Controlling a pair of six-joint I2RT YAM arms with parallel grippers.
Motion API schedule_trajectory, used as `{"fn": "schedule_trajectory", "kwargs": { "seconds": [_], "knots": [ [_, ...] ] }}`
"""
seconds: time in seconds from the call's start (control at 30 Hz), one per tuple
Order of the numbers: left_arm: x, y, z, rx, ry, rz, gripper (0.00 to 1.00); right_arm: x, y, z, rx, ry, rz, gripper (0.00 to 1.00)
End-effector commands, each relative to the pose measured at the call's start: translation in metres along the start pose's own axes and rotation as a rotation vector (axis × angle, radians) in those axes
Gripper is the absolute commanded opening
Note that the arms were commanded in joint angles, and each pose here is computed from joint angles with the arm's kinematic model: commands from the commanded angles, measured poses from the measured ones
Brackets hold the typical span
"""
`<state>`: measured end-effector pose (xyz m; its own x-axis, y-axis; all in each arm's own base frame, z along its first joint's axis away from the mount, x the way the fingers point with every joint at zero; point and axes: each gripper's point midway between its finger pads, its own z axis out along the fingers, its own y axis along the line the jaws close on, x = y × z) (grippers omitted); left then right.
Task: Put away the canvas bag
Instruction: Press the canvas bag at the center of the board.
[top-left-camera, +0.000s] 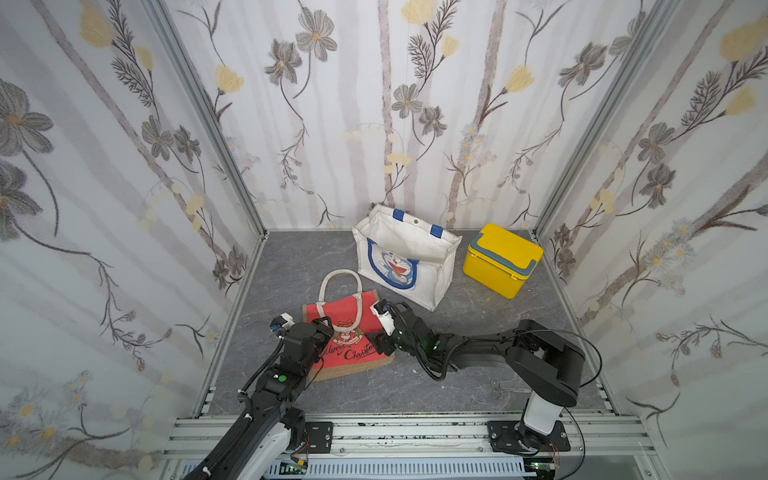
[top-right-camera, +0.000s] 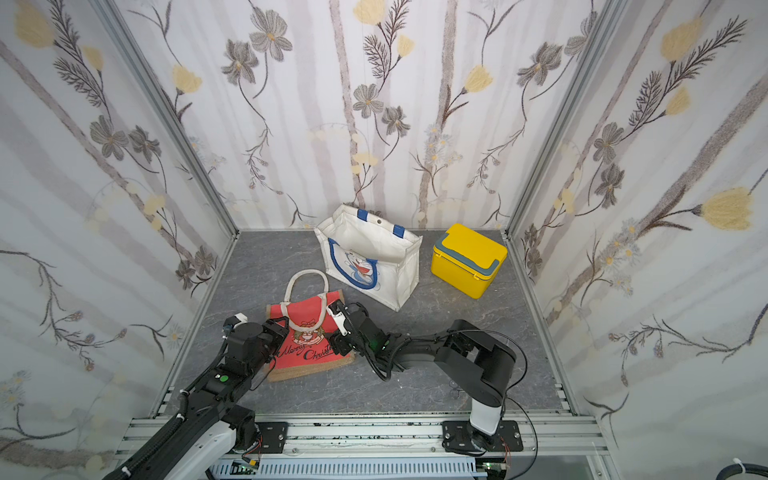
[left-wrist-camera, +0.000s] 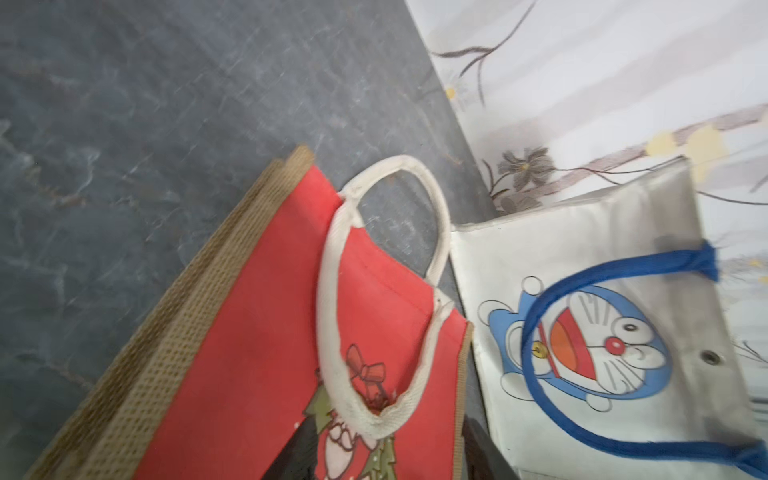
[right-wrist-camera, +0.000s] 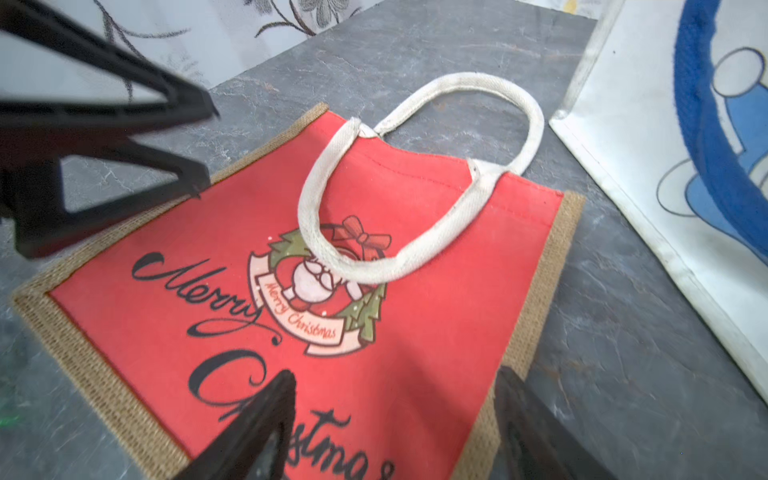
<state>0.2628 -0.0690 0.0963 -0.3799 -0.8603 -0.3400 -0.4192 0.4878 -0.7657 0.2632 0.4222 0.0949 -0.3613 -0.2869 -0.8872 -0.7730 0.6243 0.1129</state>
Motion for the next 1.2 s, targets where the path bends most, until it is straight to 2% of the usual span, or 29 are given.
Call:
{"fn": "schedule_trajectory", "kwargs": {
  "seconds": [0.0,0.13,0.23,0.3,0.37,0.47,0.63,0.77,0.93,1.07,1.17],
  "knots": [
    [0.003,0.002,0.008,-0.004,0.003,-0.114,0.49,-0.022,0.007,0.015,-0.026,-0.102,-0.043,0.59],
    [0.005,0.029,0.016,-0.117,-0.016,-0.107,0.48,0.005,0.008,0.029,-0.038,-0.062,-0.024,0.45],
    [0.005,0.045,0.019,-0.146,-0.04,-0.136,0.47,0.035,0.007,0.036,-0.031,0.01,0.003,0.31],
    [0.007,0.062,0.021,-0.16,-0.061,-0.17,0.46,0.054,0.011,0.04,-0.051,0.061,0.038,0.26],
    [0.008,0.081,0.021,-0.207,-0.085,-0.194,0.39,0.064,0.021,0.04,-0.079,0.072,0.057,0.24],
    [0.0,0.088,0.019,-0.284,-0.117,-0.162,0.34,0.07,0.038,0.039,-0.099,0.079,0.059,0.22],
    [-0.019,0.097,0.009,-0.381,-0.19,-0.165,0.31,0.064,0.063,0.039,-0.13,0.073,0.042,0.21],
    [-0.024,0.097,0.007,-0.378,-0.194,-0.199,0.29,0.051,0.053,0.041,-0.075,0.057,0.035,0.23],
    [-0.029,0.096,0.005,-0.393,-0.203,-0.176,0.29,0.021,0.043,0.029,-0.01,0.027,0.021,0.32],
    [-0.027,0.091,0.013,-0.368,-0.156,-0.174,0.29,0.027,0.02,0.033,0.05,0.063,0.059,0.4],
    [-0.025,0.092,0.016,-0.383,-0.144,-0.171,0.28,0.035,0.015,0.044,0.052,0.085,0.072,0.4]
  ]
}}
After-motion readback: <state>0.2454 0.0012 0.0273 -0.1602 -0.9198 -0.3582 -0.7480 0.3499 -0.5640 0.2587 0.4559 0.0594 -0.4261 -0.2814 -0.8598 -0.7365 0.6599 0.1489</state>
